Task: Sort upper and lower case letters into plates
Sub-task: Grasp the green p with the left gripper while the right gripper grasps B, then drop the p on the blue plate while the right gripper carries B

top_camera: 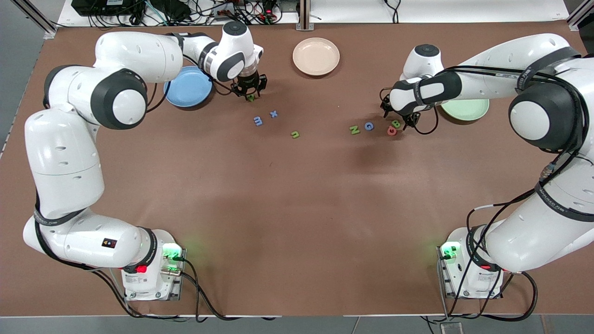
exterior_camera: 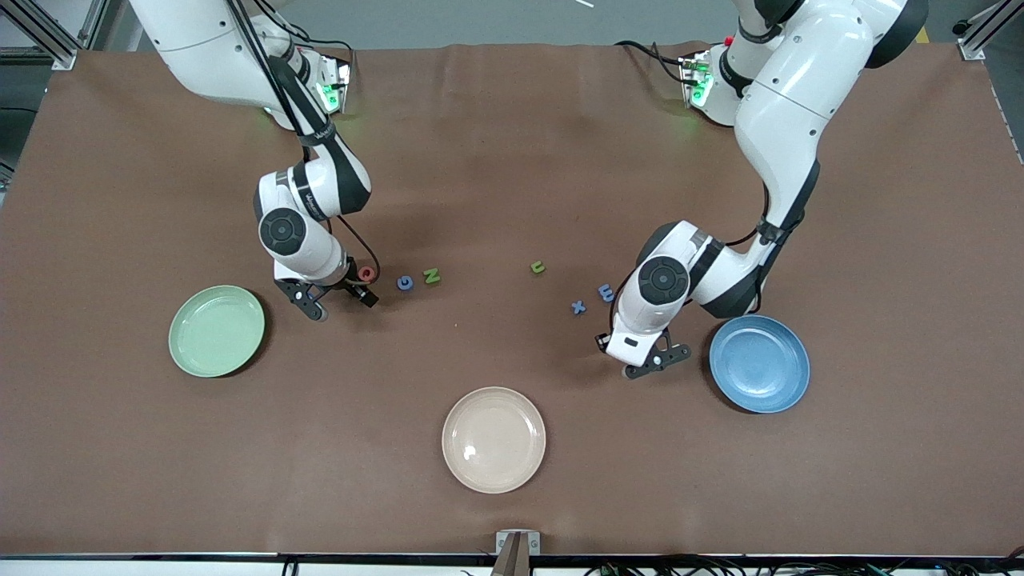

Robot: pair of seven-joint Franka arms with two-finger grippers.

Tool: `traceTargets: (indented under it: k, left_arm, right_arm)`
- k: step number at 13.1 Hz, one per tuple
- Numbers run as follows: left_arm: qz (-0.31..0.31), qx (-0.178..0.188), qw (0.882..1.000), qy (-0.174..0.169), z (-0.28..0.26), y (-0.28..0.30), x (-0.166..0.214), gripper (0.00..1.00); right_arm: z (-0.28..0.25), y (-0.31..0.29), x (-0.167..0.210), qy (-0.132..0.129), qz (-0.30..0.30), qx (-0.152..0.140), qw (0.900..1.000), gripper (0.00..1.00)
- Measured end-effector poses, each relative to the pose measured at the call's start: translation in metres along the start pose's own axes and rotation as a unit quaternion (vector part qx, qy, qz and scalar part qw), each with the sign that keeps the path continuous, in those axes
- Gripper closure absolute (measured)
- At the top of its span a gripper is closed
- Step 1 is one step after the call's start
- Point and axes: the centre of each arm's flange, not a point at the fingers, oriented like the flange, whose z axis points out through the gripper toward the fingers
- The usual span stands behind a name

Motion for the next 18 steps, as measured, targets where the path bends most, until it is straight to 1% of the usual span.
traceTargets:
  k: [1,2,3,4,5,6,7,8,9,10,11,12,13,15,18]
  left_arm:
    - [-0.001,0.001,1.0,-0.001,0.002,-0.001,0.001,0.47]
    - [-0.002,0.002,1.0,-0.002,0.004,-0.002,0.001,0.48]
    - [-0.002,0.001,1.0,-0.001,0.004,-0.002,0.002,0.52]
    - [-0.003,0.001,1.0,-0.001,0.004,-0.003,0.003,0.52]
    - [-0.003,0.0,1.0,0.0,0.003,-0.003,0.004,0.62]
    - [-0.004,-0.001,1.0,0.001,0.002,-0.002,0.005,0.72]
    - [-0.006,-0.002,1.0,0.003,0.0,-0.003,0.008,0.72]
    - [-0.009,-0.004,1.0,0.006,-0.003,-0.005,0.013,0.72]
    - [-0.018,-0.007,1.0,0.012,-0.011,-0.011,0.024,0.72]
    - [-0.026,-0.005,0.999,0.02,-0.023,-0.025,0.043,0.72]
    - [-0.024,0.002,0.999,0.026,-0.038,-0.048,0.065,0.72]
    - [-0.018,0.012,0.999,0.027,-0.052,-0.076,0.088,0.72]
    - [-0.012,0.021,0.999,0.025,-0.062,-0.108,0.109,0.72]
    - [-0.006,0.032,0.999,0.017,-0.066,-0.162,0.135,0.72]
    - [-0.016,0.046,0.999,-0.009,-0.043,-0.198,0.135,0.72]
  right_arm:
    - [0.003,0.0,0.001,0.002,0.001,0.003,1.0,0.09]
    - [0.007,0.0,0.002,0.004,0.002,0.005,1.0,0.09]
    - [0.007,-0.001,0.003,0.006,0.002,0.009,1.0,0.15]
    - [0.007,-0.002,0.003,0.006,0.002,0.009,1.0,0.16]
    - [0.006,-0.003,0.003,0.008,0.002,0.012,1.0,0.23]
    - [0.005,-0.004,0.004,0.008,0.002,0.013,1.0,0.34]
    - [0.005,-0.004,0.004,0.008,0.002,0.012,1.0,0.34]
    - [0.004,-0.004,0.005,0.008,0.002,0.013,1.0,0.4]
    - [0.003,-0.003,0.005,0.009,0.003,0.013,1.0,0.49]
    - [0.003,-0.003,0.005,0.009,0.003,0.013,1.0,0.5]
    - [0.002,-0.003,0.006,0.009,0.004,0.013,1.0,0.59]
    - [-0.002,-0.005,0.006,0.01,0.003,0.016,1.0,0.63]
    - [-0.002,-0.005,0.005,0.01,0.002,0.016,1.0,0.65]
    - [-0.002,-0.007,0.004,0.011,-0.001,0.016,1.0,0.65]
    - [-0.006,-0.016,-0.004,0.01,-0.014,0.016,1.0,0.65]
